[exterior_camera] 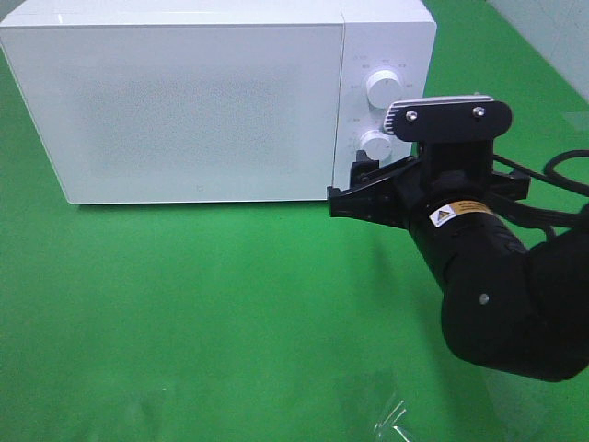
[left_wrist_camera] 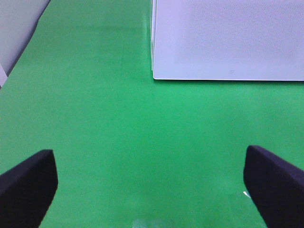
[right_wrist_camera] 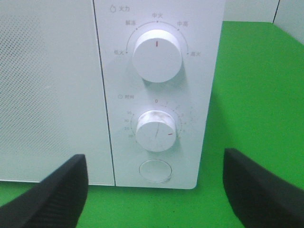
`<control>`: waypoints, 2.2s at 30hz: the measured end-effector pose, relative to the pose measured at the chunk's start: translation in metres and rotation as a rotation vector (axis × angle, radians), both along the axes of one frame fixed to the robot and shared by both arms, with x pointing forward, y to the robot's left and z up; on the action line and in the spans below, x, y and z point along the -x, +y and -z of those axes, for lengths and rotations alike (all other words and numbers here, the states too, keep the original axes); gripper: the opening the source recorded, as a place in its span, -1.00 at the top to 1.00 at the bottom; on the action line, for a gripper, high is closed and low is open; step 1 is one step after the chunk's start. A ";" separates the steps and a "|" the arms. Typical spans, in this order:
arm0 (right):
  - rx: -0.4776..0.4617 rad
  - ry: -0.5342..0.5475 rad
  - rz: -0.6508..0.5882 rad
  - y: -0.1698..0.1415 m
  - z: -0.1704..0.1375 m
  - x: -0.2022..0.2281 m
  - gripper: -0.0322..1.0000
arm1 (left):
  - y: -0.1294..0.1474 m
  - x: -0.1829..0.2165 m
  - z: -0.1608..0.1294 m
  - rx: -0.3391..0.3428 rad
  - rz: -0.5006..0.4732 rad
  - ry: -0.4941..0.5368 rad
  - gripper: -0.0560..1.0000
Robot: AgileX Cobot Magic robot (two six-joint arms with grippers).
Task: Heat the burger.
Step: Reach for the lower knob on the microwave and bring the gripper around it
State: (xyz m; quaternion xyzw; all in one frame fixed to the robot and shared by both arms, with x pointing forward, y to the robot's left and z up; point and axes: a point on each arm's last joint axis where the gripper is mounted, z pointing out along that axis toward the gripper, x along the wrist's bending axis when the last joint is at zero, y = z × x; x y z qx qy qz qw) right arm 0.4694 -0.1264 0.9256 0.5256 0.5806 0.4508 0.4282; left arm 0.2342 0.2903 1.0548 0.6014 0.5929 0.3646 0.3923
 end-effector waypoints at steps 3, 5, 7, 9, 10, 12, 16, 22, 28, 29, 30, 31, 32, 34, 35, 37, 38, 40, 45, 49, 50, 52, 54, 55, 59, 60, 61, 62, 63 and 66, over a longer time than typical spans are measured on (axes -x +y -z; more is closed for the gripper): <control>0.004 0.005 0.003 0.004 0.004 -0.005 -0.52 | 0.000 0.000 0.000 0.000 0.000 0.000 -0.98; -0.001 0.008 0.021 0.007 0.010 -0.014 -0.52 | 0.000 0.000 0.000 0.000 0.000 0.000 -0.98; -0.010 0.013 0.038 0.008 0.013 -0.021 -0.52 | 0.000 0.000 0.000 0.000 0.000 0.000 -0.98; -0.017 0.021 0.053 0.009 0.017 -0.028 -0.52 | 0.000 0.000 0.000 0.000 0.000 0.000 -0.98; -0.017 0.021 0.053 0.009 0.017 -0.028 -0.52 | 0.000 0.000 0.000 0.000 0.000 0.000 -0.98; -0.019 0.019 0.064 0.010 0.020 -0.038 -0.52 | 0.000 0.000 0.000 0.000 0.000 0.000 -0.98; -0.012 0.029 0.056 0.012 0.025 -0.051 -0.52 | 0.000 0.000 0.000 0.000 0.000 0.000 -0.98; -0.006 0.042 0.044 0.011 0.031 -0.066 -0.52 | 0.000 0.000 0.000 0.000 0.000 0.000 -0.98; -0.008 0.047 0.047 0.010 0.037 -0.081 -0.52 | 0.000 0.000 0.000 0.000 0.000 0.000 -0.98; -0.008 0.047 0.047 0.010 0.037 -0.081 -0.52 | 0.000 0.000 0.000 0.000 0.000 0.000 -0.98; -0.007 0.049 0.049 0.011 0.040 -0.084 -0.52 | 0.000 0.000 0.000 0.000 0.000 0.000 -0.98; -0.008 0.047 0.051 0.011 0.040 -0.085 -0.52 | 0.000 0.000 0.000 0.000 0.000 0.000 -0.98; -0.008 0.047 0.051 0.011 0.040 -0.085 -0.52 | 0.000 0.000 0.000 0.000 0.000 0.000 -0.98; -0.008 0.047 0.048 0.012 0.041 -0.087 -0.52 | 0.000 0.000 0.000 0.000 0.000 0.000 -0.98; -0.007 0.044 0.043 0.014 0.041 -0.088 -0.52 | 0.000 0.000 0.000 0.000 0.000 0.000 -0.98; -0.009 0.037 0.042 0.013 0.040 -0.090 -0.52 | 0.000 0.000 0.000 0.000 0.000 0.000 -0.98; -0.014 0.039 0.047 0.012 0.040 -0.091 -0.52 | 0.000 0.000 0.000 0.000 0.000 0.000 -0.98; -0.020 0.050 0.047 0.013 0.041 -0.091 -0.52 | 0.000 0.000 0.000 0.000 0.000 0.000 -0.98; -0.024 0.074 0.058 0.011 0.046 -0.093 -0.52 | 0.000 0.000 0.000 0.000 0.000 0.000 -0.98; -0.025 0.088 0.064 0.010 0.048 -0.094 -0.52 | 0.000 0.000 0.000 0.000 0.000 0.000 -0.98; -0.025 0.088 0.064 0.010 0.048 -0.094 -0.52 | 0.000 0.000 0.000 0.000 0.000 0.000 -0.98; -0.026 0.088 0.066 0.010 0.048 -0.094 -0.52 | 0.000 0.000 0.000 0.000 0.000 0.000 -0.98; -0.026 0.088 0.066 0.010 0.048 -0.094 -0.52 | 0.000 0.000 0.000 0.000 0.000 0.000 -0.98; -0.027 0.087 0.066 0.010 0.048 -0.094 -0.52 | 0.000 0.000 0.000 0.000 0.000 0.000 -0.98; -0.034 0.080 0.067 0.010 0.044 -0.094 -0.52 | 0.000 0.000 0.000 0.000 0.000 0.000 -0.98; -0.035 0.074 0.066 0.010 0.041 -0.094 -0.52 | 0.000 0.000 0.000 0.000 0.000 0.000 -0.98; -0.035 0.074 0.066 0.010 0.041 -0.094 -0.52 | 0.000 0.000 0.000 0.000 0.000 0.000 -0.98; -0.033 0.072 0.066 0.009 0.040 -0.094 -0.52 | 0.000 0.000 0.000 0.000 0.000 0.000 -0.98; -0.033 0.072 0.066 0.009 0.040 -0.094 -0.52 | 0.000 0.000 0.000 0.000 0.000 0.000 -0.98; -0.031 0.072 0.066 0.009 0.040 -0.094 -0.52 | 0.000 0.000 0.000 0.000 0.000 0.000 -0.98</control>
